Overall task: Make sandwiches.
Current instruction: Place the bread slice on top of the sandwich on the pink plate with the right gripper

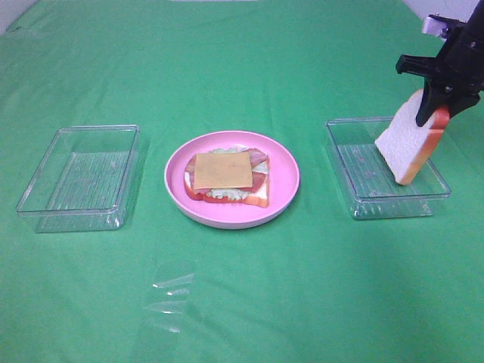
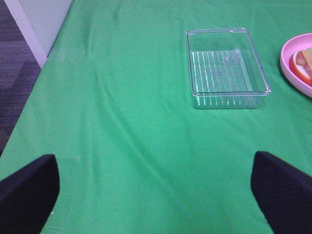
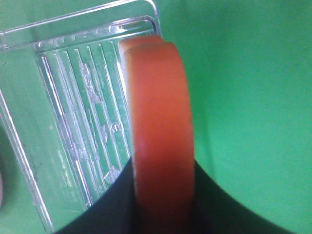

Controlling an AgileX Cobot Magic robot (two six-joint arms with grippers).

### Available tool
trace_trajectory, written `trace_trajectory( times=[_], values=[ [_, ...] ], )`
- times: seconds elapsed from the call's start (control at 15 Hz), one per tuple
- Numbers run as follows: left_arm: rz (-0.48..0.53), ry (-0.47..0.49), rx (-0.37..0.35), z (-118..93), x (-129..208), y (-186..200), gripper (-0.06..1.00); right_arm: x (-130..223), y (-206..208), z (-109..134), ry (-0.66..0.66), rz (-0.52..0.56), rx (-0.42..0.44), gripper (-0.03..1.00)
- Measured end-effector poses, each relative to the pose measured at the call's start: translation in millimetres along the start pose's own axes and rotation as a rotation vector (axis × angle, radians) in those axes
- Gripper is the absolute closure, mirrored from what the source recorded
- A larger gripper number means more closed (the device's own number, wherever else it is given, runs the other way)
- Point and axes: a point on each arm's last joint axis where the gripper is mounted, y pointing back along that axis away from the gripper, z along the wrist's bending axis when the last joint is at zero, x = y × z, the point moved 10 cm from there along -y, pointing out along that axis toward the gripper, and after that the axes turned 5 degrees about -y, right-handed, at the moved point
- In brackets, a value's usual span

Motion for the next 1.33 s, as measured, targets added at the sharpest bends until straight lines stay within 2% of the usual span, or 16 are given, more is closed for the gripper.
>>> trace_trajectory(
  times=[0.33,0.53,0.73,0.87,1.0,1.07,1.2,1.33],
  values=[
    [0.0,0.0,0.0,0,0,0,-0.05,0,5,4,-0.003,-0.01,-0.017,0.73],
    [0.0,0.0,0.0,0,0,0,-0.05,-3,37,12,0.01,-0.076,-0.033,0.73],
    [0.0,0.0,0.001,0,0,0,-0.05,0,89,33,0.015,-0.173,-0.114,0.73],
    [0.0,0.001,0.002,0,0,0,-0.05,6,123,54,0.038,-0.233,-0.207,0.73],
    [0.0,0.001,0.003,-1,0,0,-0.05,12,140,68,0.062,-0.253,-0.275,0.74],
    [0.0,0.001,0.003,-1,0,0,-0.05,31,145,88,0.101,-0.226,-0.391,0.74],
    [0.0,0.002,0.004,-1,0,0,-0.05,58,129,104,0.111,-0.137,-0.53,0.74],
    [0.0,0.002,0.004,-1,0,0,-0.05,80,108,126,0.058,-0.078,-0.733,0.74]
  ],
)
